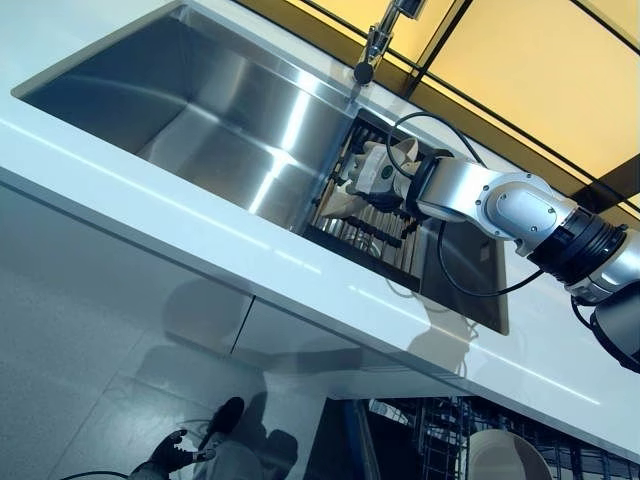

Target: Take plates into dishwasher

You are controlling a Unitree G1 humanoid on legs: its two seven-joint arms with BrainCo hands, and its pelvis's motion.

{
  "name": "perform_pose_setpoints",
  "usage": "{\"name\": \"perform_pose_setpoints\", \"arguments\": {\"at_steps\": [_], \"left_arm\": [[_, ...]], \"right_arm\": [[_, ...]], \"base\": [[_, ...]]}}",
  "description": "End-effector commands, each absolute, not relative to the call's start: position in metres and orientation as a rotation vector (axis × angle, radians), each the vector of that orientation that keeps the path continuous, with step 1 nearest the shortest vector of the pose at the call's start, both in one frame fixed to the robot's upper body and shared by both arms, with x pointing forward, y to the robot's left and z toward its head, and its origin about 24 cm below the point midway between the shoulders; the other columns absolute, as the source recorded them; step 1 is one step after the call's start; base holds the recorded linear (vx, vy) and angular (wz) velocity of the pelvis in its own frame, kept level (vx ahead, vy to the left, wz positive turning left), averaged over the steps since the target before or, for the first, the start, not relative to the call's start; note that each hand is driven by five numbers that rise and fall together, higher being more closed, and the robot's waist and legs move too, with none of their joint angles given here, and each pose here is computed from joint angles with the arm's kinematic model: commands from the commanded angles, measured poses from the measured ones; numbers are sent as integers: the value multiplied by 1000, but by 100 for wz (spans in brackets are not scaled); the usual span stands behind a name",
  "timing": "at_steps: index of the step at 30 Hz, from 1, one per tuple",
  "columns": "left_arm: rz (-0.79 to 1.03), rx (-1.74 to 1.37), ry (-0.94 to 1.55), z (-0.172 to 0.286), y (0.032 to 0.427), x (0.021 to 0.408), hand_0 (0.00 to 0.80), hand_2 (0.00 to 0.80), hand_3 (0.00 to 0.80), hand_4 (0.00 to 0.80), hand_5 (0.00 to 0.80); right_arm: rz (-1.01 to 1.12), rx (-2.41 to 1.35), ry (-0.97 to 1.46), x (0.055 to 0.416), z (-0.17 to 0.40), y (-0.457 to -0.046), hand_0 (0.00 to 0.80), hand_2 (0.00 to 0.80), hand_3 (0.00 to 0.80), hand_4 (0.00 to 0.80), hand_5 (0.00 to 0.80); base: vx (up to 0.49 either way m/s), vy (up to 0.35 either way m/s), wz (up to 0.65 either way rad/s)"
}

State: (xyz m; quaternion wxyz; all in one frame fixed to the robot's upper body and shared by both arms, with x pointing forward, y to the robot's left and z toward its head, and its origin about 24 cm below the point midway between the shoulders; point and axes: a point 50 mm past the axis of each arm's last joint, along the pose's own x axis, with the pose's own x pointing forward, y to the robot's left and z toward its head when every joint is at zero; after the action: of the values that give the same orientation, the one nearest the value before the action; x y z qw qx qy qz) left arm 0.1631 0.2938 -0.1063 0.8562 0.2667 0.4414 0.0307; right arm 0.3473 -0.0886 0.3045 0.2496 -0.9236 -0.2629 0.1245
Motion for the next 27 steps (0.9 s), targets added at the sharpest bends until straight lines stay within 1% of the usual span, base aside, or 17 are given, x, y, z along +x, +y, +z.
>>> {"name": "perform_pose_setpoints", "arguments": {"at_steps": [1, 4, 6, 12, 15, 16, 23, 25, 27], "left_arm": [[95, 552, 946, -111, 296, 148, 0, 0, 0, 0, 0], [112, 535, 953, -112, 297, 146, 0, 0, 0, 0, 0], [137, 522, 975, -114, 300, 139, 0, 0, 0, 0, 0], [128, 533, 993, -117, 301, 130, 0, 0, 0, 0, 0], [121, 530, 999, -118, 301, 127, 0, 0, 0, 0, 0], [112, 530, 1005, -119, 301, 124, 0, 0, 0, 0, 0], [87, 537, 1022, -122, 299, 121, 0, 0, 0, 0, 0], [74, 542, 1031, -124, 298, 119, 0, 0, 0, 0, 0], [59, 540, 1039, -125, 296, 117, 0, 0, 0, 0, 0]], "right_arm": [[190, -2501, -677, 348, 329, -107, 800, 800, 800, 800, 800], [168, -2482, -649, 349, 330, -114, 800, 800, 800, 800, 800], [125, -2448, -592, 353, 333, -133, 800, 800, 800, 800, 800], [9, -2373, -496, 354, 341, -180, 800, 800, 800, 800, 800], [-23, -2353, -466, 353, 342, -197, 800, 800, 800, 800, 800], [-63, -2332, -422, 351, 343, -216, 800, 800, 800, 800, 800], [-149, -2289, -337, 343, 347, -251, 800, 800, 800, 800, 800], [-185, -2251, -314, 340, 348, -262, 800, 800, 800, 800, 800], [-245, -2134, -277, 334, 352, -279, 800, 800, 800, 800, 800]], "base": [[0, 0, 0], [-1, -3, -2], [-1, -31, -11], [-22, -14, -19], [-29, 1, -31], [-27, 0, -22], [1, -7, -27], [33, -13, -30], [35, -4, -31]]}}
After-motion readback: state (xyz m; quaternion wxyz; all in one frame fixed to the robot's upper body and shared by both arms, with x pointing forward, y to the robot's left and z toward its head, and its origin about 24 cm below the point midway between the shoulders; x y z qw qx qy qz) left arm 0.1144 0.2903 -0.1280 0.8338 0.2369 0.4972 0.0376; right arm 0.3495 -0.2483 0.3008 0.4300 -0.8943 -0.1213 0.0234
